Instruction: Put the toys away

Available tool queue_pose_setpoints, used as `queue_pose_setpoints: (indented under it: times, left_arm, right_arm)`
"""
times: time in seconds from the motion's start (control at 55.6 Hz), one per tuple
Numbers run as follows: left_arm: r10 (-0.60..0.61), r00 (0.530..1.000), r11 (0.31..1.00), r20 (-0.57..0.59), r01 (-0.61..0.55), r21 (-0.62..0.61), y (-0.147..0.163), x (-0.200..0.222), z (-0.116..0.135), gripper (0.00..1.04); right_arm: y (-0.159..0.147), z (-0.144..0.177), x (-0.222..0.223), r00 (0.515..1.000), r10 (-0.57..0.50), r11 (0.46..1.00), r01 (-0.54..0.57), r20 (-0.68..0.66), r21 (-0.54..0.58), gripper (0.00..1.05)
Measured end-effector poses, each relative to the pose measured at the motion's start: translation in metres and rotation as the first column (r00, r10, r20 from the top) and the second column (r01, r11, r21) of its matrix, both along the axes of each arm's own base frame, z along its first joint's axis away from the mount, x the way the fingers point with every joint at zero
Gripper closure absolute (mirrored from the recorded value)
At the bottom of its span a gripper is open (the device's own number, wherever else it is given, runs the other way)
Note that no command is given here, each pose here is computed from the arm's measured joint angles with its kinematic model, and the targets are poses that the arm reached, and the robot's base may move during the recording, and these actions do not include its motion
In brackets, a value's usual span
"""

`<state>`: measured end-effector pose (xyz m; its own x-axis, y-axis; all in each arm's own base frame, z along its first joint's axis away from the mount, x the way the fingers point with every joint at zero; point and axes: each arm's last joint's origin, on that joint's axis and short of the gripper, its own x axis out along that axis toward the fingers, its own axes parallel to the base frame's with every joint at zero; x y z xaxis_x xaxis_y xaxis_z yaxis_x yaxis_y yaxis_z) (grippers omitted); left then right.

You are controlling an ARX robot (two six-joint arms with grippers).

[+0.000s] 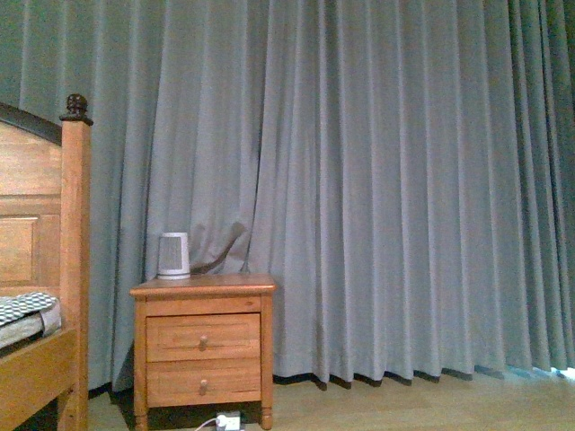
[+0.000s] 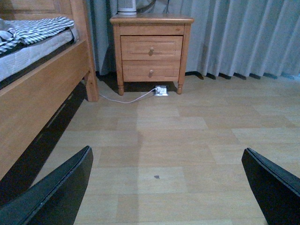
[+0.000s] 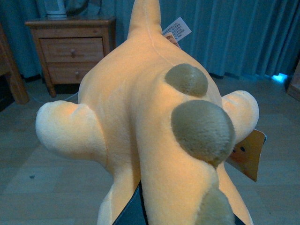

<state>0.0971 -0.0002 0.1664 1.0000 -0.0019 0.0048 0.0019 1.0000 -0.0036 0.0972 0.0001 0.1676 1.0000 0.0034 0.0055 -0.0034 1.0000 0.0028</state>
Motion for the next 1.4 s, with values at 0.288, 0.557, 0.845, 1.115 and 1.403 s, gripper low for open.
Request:
queue_pose_setpoints:
  times: [0.288,0.557,0.845,1.115,1.403]
  left_arm:
    - [-0.001,1.000,1.000,0.000,0.001,0.000,0.0000,0.0000,0.0000,0.06]
    - [0.000,1.000,1.000,0.000,0.000,0.000,0.0000,0.0000,0.0000,0.06]
    - [0.000,1.000,1.000,0.000,0.000,0.000,0.0000,0.0000,0.0000,0.06]
    - [0.000,1.000,1.000,0.000,0.000,0.000,0.0000,0.0000,0.0000,0.06]
    - [0.000,1.000,1.000,0.000,0.000,0.000,0.0000,0.0000,0.0000,0.06]
  right_arm:
    - [0.0000,0.0000,0.0000,1.000,0.000,1.000,0.000,0.000,0.000,0.98]
    - [0.0000,0.0000,0.0000,1.000,0.000,1.000,0.000,0.000,0.000,0.98]
    - [0.0000,0.0000,0.0000,1.000,0.000,1.000,0.000,0.000,0.000,0.98]
    - [0.0000,0.0000,0.0000,1.000,0.000,1.000,0.000,0.000,0.000,0.98]
    - [0.0000,0.0000,0.0000,1.000,-0.001,1.000,0.001,0.000,0.000,0.98]
